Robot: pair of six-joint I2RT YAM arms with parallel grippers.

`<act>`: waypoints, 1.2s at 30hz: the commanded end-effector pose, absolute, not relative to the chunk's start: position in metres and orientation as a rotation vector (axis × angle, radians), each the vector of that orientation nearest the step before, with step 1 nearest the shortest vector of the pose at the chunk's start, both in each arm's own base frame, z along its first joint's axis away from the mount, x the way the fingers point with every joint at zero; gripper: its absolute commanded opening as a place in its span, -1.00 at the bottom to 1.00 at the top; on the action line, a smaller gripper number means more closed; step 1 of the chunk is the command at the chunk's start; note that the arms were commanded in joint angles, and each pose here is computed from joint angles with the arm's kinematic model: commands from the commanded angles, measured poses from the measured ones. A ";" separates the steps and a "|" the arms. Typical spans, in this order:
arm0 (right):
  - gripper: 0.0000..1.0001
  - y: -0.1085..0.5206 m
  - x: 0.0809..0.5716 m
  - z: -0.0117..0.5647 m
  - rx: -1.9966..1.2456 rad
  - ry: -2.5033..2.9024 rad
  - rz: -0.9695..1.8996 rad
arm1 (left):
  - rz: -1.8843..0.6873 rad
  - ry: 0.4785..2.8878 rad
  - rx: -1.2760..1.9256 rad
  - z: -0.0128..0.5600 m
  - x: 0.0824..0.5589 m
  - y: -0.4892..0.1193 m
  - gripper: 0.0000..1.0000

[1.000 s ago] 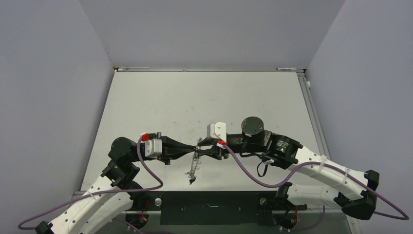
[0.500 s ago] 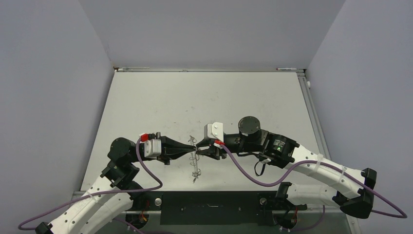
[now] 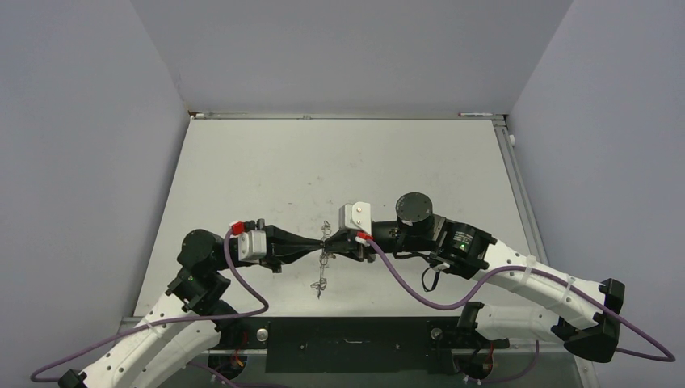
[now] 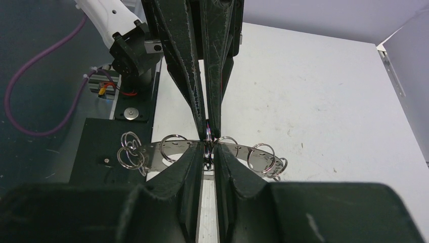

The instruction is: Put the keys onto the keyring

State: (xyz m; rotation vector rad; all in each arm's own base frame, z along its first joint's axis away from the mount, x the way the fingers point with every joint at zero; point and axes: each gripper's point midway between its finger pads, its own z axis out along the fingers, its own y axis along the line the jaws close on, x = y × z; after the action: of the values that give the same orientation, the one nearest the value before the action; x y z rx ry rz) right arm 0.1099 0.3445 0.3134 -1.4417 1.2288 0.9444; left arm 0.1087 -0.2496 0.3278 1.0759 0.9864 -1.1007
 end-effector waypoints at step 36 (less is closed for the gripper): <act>-0.89 0.354 0.122 0.331 -1.348 1.176 0.942 | -1.010 0.918 0.977 0.353 0.120 -0.239 -1.00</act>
State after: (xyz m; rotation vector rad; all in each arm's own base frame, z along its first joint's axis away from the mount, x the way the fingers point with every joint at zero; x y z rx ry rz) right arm 0.1163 0.3485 0.3189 -1.3868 1.2222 0.9410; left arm 0.1178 -0.2441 0.3327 1.0158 0.9955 -1.0509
